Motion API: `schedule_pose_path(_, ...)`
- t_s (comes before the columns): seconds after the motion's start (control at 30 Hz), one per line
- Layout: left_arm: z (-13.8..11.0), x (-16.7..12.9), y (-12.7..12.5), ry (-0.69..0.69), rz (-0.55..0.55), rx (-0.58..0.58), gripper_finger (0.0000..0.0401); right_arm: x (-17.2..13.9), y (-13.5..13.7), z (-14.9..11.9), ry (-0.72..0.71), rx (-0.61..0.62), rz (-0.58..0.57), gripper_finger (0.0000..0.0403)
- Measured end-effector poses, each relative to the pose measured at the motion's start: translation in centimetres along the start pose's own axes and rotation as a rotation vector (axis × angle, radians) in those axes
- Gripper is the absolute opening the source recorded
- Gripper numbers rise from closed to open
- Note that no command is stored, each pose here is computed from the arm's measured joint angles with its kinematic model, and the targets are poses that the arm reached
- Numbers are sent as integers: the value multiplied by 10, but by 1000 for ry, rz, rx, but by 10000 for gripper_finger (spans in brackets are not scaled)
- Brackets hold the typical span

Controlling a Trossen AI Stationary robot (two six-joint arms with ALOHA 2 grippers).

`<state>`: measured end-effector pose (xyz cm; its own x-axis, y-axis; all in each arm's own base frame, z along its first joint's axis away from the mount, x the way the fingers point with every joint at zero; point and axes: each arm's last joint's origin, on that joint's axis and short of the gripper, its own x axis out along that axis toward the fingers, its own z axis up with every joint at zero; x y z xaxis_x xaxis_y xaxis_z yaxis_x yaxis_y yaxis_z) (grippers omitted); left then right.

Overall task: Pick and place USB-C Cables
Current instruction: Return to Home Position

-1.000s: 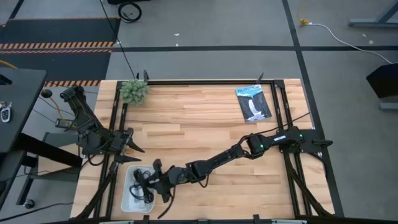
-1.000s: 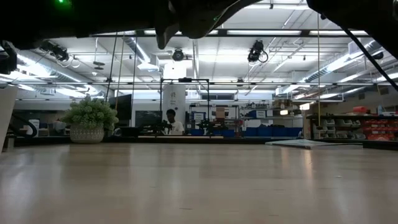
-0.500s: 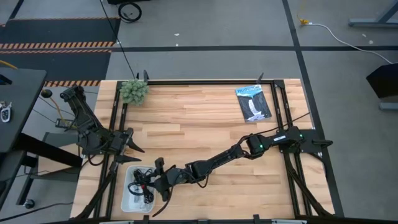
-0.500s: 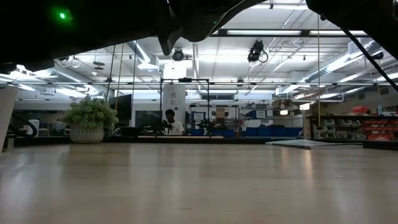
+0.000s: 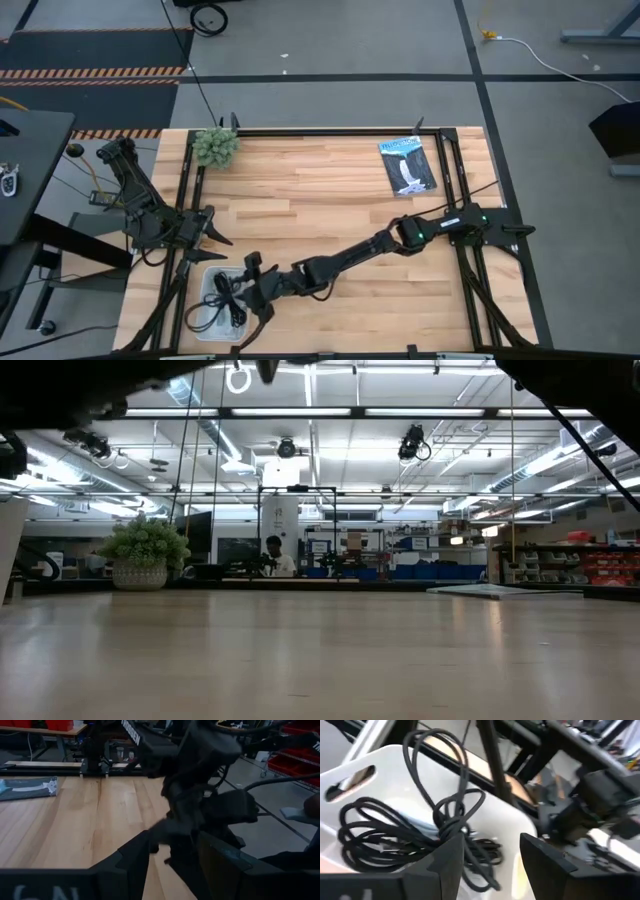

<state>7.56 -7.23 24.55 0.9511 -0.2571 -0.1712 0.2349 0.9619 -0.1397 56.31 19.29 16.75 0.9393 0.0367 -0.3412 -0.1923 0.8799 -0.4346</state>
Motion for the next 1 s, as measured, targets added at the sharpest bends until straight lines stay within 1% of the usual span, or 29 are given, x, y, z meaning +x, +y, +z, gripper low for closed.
schedule_pose_path(0.1,0,0,0,0,0,0,172,-5,3,7,37,-67,-57,195)
schedule_pose_path(0.17,0,0,0,0,0,0,172,-11,6,9,108,-142,-118,193)
schedule_pose_path(0.23,0,0,0,1,0,-4,172,-18,7,14,181,-215,-197,191)
schedule_pose_path(0.33,0,0,0,1,0,-8,172,-31,5,24,271,-293,-348,187)
schedule_pose_path(0.4,0,0,0,2,-1,-36,172,-39,3,31,323,-351,-432,184)
schedule_pose_path(0.47,0,0,0,6,-18,-77,172,-46,0,37,374,-419,-490,181)
schedule_pose_path(0.53,0,0,-1,11,-45,-83,172,-54,-4,45,403,-457,-520,176)
schedule_pose_path(0.6,1,0,-2,9,-57,-87,172,-68,-13,60,387,-427,-522,169)
schedule_pose_path(0.67,1,0,-2,4,-61,-91,172,-87,-27,77,352,-346,-496,159)
schedule_pose_path(0.73,1,0,-2,2,-62,-93,172,-106,-41,88,337,-248,-449,149)
schedule_pose_path(0.87,1,0,-2,2,-63,-93,172,-135,-62,91,390,-55,-351,132)
schedule_pose_path(0.93,2,0,-2,1,-62,-94,172,-145,-70,90,428,19,-346,126)
schedule_pose_path(1.0,2,0,-2,2,-63,-104,172,-149,-76,86,462,63,-358,122)
